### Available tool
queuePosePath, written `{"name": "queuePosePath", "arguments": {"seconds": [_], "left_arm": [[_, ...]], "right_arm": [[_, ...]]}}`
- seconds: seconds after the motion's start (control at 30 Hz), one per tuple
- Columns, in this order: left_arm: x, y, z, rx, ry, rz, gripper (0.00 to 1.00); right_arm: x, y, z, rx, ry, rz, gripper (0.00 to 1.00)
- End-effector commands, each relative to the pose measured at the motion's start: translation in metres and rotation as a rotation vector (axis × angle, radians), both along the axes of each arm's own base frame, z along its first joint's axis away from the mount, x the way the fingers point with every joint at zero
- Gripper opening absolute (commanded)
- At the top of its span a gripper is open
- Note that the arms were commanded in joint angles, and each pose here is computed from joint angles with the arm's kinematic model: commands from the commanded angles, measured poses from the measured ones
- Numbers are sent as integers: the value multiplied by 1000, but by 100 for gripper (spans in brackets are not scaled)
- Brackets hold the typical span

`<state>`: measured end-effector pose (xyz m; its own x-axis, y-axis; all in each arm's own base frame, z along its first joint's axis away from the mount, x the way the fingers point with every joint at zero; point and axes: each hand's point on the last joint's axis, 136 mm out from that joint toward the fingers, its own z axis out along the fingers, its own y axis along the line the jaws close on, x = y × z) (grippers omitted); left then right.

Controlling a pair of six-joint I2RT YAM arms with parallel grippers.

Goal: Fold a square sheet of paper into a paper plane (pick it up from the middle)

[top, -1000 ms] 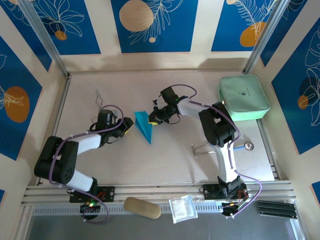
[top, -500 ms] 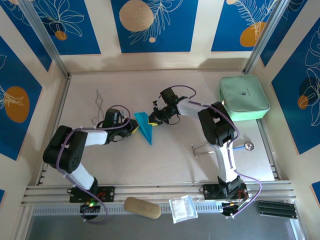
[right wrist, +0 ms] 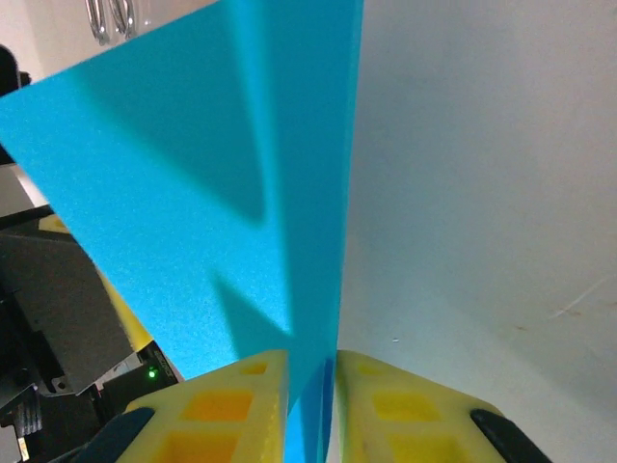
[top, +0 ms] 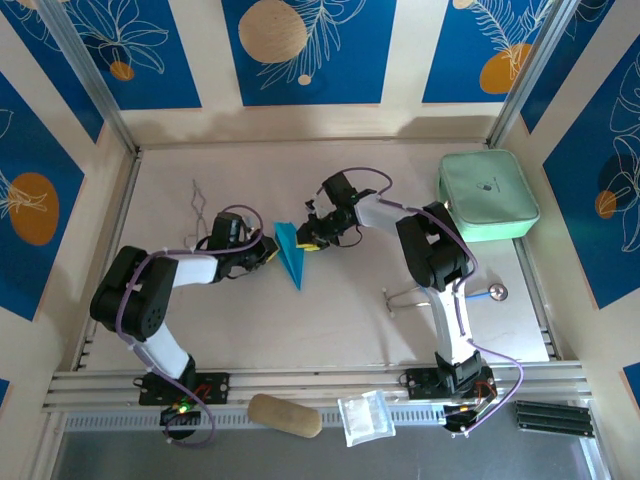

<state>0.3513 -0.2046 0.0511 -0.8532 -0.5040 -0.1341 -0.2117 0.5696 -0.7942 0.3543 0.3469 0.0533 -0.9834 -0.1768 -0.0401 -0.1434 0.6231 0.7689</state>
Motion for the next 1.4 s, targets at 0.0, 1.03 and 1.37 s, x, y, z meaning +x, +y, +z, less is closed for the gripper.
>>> {"name": "queuePosePath", "arguments": {"seconds": [0.0,1.03,1.37], "left_arm": [[-1,-6,1,5,-1,-46,0],[-22,18,-14,113,52,54,13],[-39,25,25,216,8,41,36]], "right_arm": [[-3,-2,-6,-4,34,28,20],[3,-38,-19,-52,26,-150,8],[1,-33,-17,-53,13,-133,8]]}}
